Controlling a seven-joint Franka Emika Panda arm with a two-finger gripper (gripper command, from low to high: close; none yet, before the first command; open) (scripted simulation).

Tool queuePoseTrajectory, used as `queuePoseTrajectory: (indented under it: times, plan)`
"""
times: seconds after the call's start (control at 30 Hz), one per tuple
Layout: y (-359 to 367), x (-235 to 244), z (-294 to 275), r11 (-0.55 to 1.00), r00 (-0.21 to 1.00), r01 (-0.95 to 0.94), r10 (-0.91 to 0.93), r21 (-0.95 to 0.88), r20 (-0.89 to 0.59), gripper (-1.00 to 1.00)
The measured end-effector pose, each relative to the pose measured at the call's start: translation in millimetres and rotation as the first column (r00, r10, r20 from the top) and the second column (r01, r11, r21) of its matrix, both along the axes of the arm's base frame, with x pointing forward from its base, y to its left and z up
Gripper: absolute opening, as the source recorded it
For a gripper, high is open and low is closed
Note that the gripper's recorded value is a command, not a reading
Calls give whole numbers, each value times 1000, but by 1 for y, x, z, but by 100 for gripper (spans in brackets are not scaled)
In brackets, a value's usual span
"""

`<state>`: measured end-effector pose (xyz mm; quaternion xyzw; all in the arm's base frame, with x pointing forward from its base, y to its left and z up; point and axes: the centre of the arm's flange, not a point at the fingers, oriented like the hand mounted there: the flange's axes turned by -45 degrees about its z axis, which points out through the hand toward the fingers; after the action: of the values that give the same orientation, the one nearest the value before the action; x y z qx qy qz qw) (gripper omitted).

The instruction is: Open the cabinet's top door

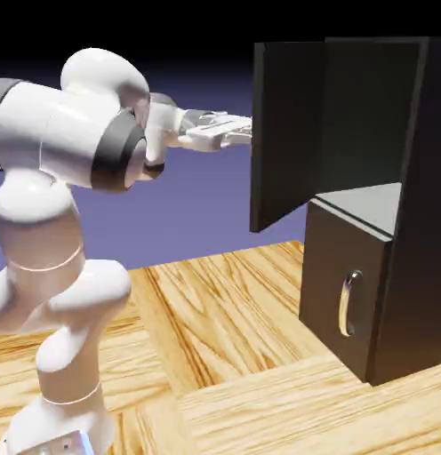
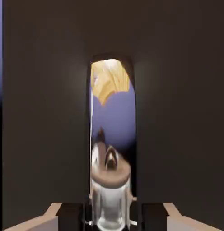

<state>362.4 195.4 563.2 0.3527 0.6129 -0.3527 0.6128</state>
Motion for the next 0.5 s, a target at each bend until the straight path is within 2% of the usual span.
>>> queuePoseTrajectory:
  times: [0.5]
  plan:
    - [100, 22, 0, 930, 930, 366, -366, 0, 0, -100]
